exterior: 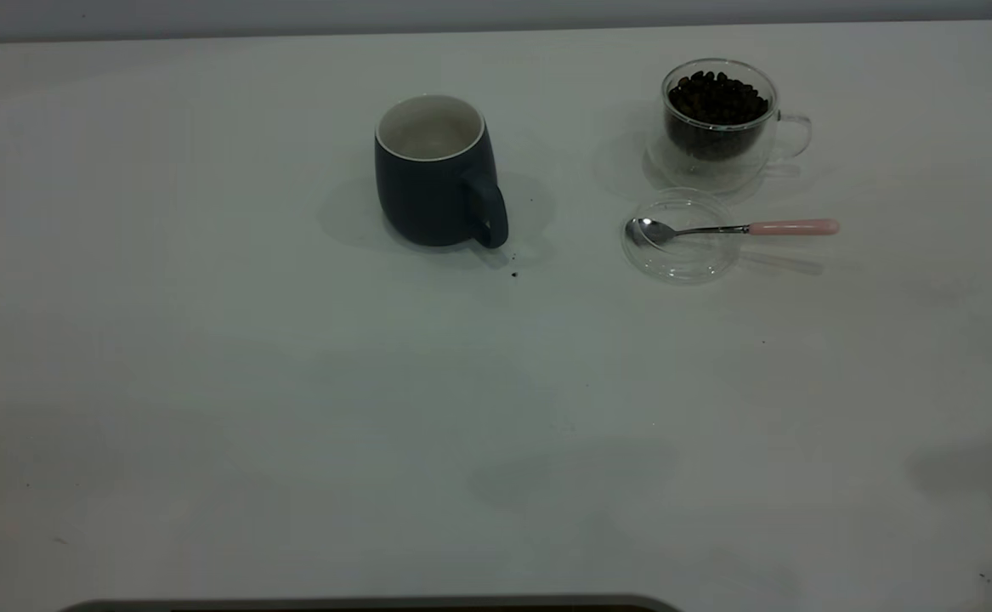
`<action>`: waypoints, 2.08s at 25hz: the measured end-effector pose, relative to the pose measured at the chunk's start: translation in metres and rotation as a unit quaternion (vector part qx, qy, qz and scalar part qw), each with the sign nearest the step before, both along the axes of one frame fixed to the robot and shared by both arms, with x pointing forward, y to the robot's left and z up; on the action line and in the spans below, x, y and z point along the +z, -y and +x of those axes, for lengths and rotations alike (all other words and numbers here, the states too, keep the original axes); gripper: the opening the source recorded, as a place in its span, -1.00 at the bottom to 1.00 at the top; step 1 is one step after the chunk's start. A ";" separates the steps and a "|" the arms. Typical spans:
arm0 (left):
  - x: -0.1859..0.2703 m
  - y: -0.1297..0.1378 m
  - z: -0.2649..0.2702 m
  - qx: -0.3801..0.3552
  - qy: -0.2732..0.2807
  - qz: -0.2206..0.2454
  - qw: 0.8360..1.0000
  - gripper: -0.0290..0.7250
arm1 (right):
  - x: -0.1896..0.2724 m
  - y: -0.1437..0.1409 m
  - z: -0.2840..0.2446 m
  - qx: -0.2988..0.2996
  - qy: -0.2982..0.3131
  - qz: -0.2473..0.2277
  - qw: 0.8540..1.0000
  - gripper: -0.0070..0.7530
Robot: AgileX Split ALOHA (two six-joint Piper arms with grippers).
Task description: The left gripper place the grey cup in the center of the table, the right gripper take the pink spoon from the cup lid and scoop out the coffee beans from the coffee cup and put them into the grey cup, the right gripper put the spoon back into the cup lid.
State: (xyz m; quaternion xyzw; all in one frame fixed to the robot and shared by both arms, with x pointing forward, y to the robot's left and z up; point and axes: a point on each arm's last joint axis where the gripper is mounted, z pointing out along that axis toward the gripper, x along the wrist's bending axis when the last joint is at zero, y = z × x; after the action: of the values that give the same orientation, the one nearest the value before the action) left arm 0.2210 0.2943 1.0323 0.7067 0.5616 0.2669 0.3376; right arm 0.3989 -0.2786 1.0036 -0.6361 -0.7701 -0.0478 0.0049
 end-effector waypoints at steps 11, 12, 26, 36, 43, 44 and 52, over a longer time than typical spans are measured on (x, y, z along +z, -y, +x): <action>0.000 0.000 0.000 0.000 0.000 0.000 1.000 0.58 | 0.014 0.006 -0.080 -0.036 0.177 0.026 0.983 0.39; 0.000 0.000 0.000 0.000 0.000 0.000 1.000 0.58 | 0.018 0.006 -0.086 -0.036 0.201 0.030 0.979 0.39; 0.000 0.000 0.000 0.000 0.000 0.000 1.000 0.58 | 0.036 0.012 -0.161 -0.030 0.434 0.060 0.898 0.39; 0.000 0.000 0.000 0.000 0.000 0.000 1.000 0.58 | 0.036 0.012 -0.161 -0.032 0.433 0.060 0.899 0.39; 0.000 0.000 0.000 0.000 0.000 0.000 1.000 0.58 | 0.036 0.012 -0.161 -0.032 0.433 0.061 0.899 0.39; 0.000 0.000 0.000 0.000 0.000 0.000 1.000 0.58 | 0.036 0.012 -0.161 -0.032 0.433 0.061 0.899 0.39; 0.000 0.000 0.000 0.000 0.000 0.000 1.000 0.58 | 0.036 0.011 -0.161 -0.031 0.433 0.062 0.899 0.39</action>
State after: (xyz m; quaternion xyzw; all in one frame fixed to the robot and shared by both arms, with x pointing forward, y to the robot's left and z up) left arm 0.2210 0.2943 1.0323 0.7067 0.5616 0.2669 0.3376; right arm 0.2379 -0.2900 1.0393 -0.5749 -0.6713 -0.3662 -0.2911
